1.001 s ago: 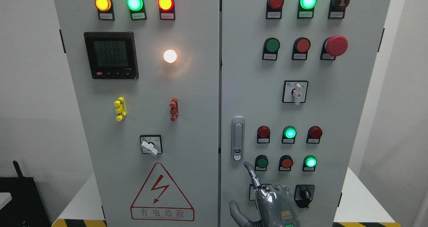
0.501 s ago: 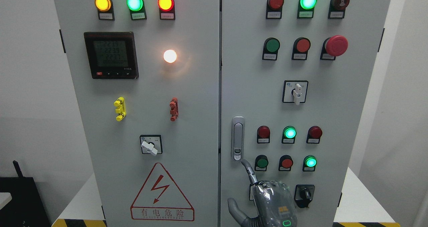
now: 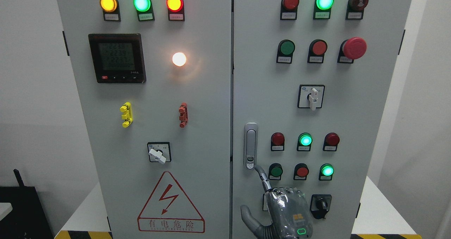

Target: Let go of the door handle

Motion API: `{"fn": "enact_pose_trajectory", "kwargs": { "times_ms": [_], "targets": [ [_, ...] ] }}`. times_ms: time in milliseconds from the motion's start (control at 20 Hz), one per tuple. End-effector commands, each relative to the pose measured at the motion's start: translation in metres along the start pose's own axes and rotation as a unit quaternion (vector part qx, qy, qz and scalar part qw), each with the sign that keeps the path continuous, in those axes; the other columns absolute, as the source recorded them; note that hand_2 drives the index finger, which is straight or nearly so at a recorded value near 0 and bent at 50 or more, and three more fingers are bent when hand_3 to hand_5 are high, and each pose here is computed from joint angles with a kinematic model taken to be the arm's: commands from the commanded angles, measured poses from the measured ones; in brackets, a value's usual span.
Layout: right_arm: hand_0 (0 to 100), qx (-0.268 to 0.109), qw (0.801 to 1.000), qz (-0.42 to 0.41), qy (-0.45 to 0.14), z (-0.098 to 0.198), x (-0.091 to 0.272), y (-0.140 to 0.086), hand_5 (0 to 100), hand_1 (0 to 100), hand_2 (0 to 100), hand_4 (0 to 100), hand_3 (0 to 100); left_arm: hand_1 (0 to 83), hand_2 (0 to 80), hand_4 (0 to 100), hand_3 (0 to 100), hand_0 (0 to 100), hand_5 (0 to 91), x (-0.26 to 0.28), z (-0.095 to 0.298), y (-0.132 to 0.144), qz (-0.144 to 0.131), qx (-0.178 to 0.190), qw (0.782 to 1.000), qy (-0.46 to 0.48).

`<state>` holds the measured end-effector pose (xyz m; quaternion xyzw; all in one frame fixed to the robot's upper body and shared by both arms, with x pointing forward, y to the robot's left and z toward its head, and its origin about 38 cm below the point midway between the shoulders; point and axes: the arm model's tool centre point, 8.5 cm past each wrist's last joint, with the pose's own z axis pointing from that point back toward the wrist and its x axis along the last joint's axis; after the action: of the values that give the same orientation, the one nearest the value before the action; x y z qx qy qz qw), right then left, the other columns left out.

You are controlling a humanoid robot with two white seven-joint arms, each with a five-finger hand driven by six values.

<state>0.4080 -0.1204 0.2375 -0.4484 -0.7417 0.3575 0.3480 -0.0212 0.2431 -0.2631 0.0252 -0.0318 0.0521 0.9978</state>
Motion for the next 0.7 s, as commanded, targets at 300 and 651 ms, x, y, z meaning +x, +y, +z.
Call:
{"fn": "enact_pose_trajectory", "kwargs": {
  "times_ms": [300,651],
  "targets": [
    [35,0.011,1.000,0.003,-0.006,-0.0044,0.0039,0.0032,99,40,0,99,100,38.9,0.0,0,0,12,0.0,0.0103,-0.0013,-0.0021,0.001,-0.003,1.000,-0.015],
    [35,0.009,1.000,0.003,-0.009,-0.0059,0.0055,0.0021,99,40,0,99,100,38.9,0.0,0,0,12,0.0,0.0103,-0.0013,-0.0021,0.000,-0.003,1.000,-0.015]
  ]
}}
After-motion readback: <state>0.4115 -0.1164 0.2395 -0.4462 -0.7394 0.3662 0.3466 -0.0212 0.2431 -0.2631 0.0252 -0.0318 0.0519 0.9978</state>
